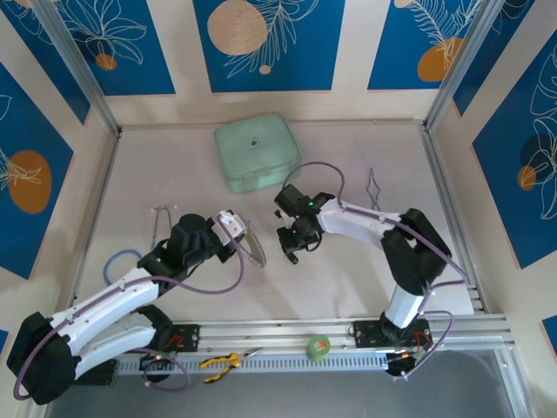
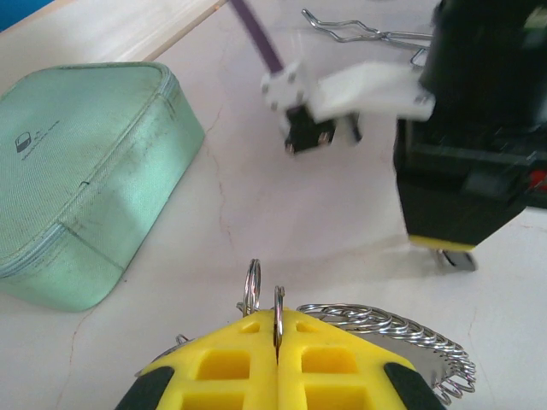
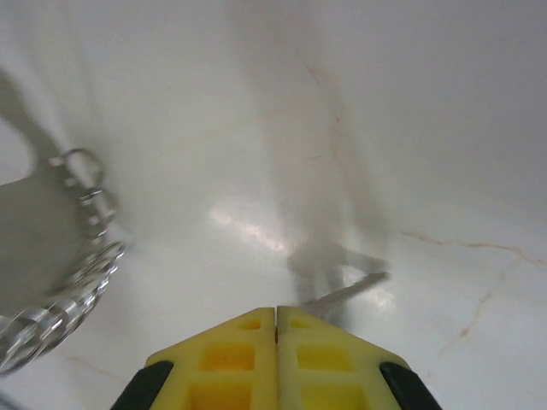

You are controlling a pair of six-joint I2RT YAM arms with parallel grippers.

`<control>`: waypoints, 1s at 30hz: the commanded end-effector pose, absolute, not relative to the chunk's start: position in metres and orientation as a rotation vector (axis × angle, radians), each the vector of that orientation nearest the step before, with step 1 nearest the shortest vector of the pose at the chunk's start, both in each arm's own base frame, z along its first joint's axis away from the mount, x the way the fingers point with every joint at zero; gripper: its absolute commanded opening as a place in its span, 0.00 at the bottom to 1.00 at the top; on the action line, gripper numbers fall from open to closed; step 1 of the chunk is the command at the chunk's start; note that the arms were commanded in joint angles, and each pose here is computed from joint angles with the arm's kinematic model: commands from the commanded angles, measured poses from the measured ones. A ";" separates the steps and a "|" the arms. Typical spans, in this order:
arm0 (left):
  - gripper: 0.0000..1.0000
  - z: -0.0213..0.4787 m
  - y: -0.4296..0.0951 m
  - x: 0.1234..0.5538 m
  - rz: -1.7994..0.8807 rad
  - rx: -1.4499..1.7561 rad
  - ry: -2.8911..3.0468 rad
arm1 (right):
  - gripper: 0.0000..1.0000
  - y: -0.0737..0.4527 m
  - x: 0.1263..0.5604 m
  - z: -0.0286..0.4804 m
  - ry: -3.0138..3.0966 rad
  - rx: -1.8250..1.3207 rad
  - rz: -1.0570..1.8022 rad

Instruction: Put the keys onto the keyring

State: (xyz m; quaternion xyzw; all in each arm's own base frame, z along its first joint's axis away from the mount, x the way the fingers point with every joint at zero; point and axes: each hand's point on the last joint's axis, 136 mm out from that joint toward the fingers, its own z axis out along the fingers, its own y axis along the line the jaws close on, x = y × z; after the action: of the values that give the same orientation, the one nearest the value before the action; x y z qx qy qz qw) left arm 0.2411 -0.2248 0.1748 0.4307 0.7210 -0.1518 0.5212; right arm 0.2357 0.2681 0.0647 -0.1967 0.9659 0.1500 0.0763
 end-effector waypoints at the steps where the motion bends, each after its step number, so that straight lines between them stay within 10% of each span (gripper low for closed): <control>1: 0.00 0.201 -0.232 0.241 -0.382 1.022 1.654 | 0.00 0.267 0.236 0.098 2.736 -0.640 0.534; 11: 0.00 0.208 -0.255 0.220 -0.554 1.132 1.572 | 0.00 0.267 0.215 0.165 2.369 -0.846 0.758; 30: 0.00 0.199 -0.239 0.237 -0.416 1.078 1.647 | 0.00 0.203 0.168 0.080 3.062 -0.553 0.260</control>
State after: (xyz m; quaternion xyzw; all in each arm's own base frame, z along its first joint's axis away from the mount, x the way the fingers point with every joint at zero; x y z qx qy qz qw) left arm 0.2329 -0.2346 0.1769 0.4522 0.7099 -0.1791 0.5094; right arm 0.1678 0.2093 0.0950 -0.2060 0.9709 0.1176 0.0321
